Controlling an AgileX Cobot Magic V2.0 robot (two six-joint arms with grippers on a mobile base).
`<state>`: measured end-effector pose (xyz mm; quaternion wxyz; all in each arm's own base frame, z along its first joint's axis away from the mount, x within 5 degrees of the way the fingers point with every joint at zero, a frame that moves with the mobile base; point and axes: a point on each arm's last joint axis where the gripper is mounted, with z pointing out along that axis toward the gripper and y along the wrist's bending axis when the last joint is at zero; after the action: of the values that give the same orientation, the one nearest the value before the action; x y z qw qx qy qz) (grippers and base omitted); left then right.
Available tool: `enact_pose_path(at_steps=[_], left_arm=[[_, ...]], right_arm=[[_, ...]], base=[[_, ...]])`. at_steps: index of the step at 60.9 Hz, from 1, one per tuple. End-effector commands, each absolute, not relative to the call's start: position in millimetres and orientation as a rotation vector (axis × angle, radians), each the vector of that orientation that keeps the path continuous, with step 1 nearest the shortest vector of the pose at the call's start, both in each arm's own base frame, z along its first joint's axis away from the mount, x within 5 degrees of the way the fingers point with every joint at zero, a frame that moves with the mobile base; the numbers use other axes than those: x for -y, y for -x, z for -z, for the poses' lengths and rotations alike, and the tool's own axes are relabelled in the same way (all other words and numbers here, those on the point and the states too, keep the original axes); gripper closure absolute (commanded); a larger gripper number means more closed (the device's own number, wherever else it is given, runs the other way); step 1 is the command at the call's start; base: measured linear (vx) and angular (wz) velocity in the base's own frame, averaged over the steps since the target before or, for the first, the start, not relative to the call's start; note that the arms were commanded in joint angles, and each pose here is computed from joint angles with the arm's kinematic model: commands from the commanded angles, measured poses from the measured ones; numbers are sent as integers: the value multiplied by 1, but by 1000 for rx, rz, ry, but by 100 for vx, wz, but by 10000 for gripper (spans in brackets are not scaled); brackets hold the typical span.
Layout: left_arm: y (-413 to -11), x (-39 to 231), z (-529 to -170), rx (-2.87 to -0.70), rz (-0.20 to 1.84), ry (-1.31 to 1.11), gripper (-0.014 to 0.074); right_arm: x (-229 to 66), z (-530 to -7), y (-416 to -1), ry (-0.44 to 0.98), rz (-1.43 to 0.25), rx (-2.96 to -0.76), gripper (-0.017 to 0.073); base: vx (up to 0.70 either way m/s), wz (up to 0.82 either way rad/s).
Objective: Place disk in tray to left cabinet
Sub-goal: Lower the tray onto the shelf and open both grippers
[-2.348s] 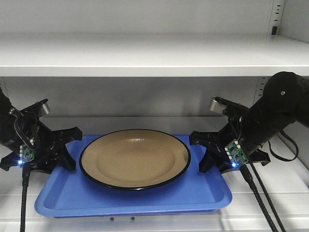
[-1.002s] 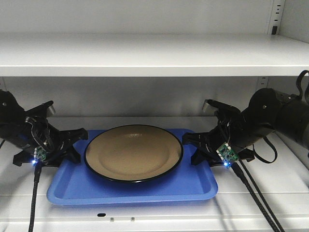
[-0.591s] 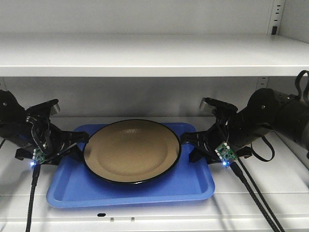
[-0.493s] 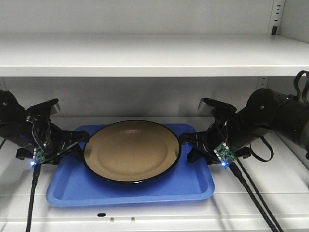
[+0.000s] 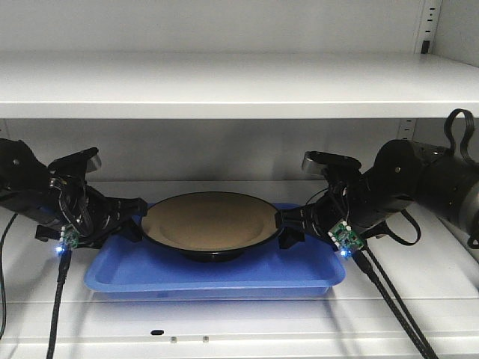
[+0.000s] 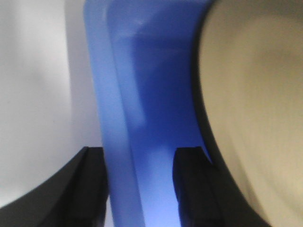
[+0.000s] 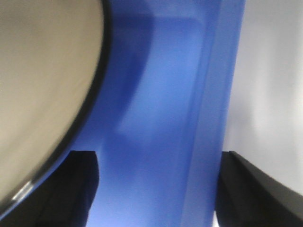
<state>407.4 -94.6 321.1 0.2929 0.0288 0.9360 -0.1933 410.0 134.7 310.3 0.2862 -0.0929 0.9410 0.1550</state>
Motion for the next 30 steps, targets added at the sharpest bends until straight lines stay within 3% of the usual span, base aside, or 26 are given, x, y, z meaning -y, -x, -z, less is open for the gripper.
enact_pose_path(at_steps=[1, 12, 30], left_arm=[[-400, 97, -361, -2329, 527, -83, 170], [-400, 92, -359, -2343, 434, -123, 170], [-400, 90, -359, -2348, 387, -143, 171]], right_arm=[[-130, -352, -406, 246, -373, -2341, 19], [-121, -349, -407, 272, -232, -2364, 19], [-120, -349, -407, 249, -227, -2373, 19]], base=[[0, 0], [0, 0], [0, 0]])
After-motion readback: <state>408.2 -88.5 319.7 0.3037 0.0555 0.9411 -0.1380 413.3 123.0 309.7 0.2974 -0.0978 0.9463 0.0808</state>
